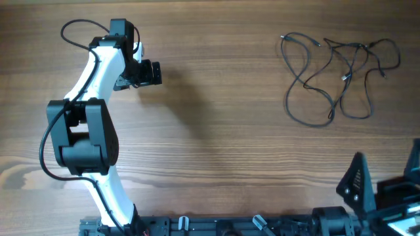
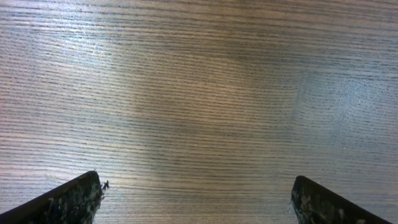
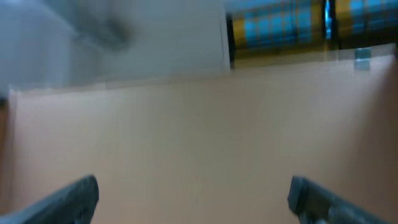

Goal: Untangle cables

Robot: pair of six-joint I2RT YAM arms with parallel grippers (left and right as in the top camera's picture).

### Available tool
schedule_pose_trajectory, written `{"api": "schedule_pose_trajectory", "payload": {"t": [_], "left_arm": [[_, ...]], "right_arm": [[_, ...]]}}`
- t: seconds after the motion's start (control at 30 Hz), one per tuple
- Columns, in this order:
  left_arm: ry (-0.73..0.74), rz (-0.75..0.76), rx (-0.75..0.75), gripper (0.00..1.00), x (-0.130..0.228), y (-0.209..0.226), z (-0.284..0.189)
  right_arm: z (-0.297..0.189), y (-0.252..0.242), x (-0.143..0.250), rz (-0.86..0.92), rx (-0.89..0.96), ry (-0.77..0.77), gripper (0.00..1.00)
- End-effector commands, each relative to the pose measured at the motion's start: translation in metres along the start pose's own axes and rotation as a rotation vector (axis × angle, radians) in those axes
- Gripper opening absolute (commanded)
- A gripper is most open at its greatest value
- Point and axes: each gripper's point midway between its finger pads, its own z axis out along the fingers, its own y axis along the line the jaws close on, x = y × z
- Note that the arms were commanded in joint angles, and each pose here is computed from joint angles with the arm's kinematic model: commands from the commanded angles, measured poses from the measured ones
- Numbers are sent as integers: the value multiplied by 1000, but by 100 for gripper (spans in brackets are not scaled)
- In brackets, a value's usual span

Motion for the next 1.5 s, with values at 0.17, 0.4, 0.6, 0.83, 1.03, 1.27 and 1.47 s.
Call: {"api": "schedule_pose_trajectory", "payload": {"t": [0.17, 0.4, 0.6, 0.83, 1.03, 1.27, 1.47], "left_arm": [[11, 0, -11, 100, 4, 1, 3], [11, 0, -11, 100, 4, 1, 3], [11, 0, -11, 100, 4, 1, 3], [11, 0, -11, 100, 4, 1, 3], [11, 0, -11, 100, 4, 1, 3], [11, 0, -11, 100, 4, 1, 3], [11, 0, -11, 100, 4, 1, 3]], "right_arm": [[-9, 0, 40, -179, -36, -244, 100], [-16, -11, 126, -155, -20, -94, 100], [-22, -26, 197, -108, 34, 171, 100], [-61, -44, 291, 26, 155, 584, 100], [-68, -45, 301, -31, 140, 637, 100], [-68, -44, 301, -25, 136, 638, 100], [-68, -44, 301, -27, 134, 638, 100]]}}
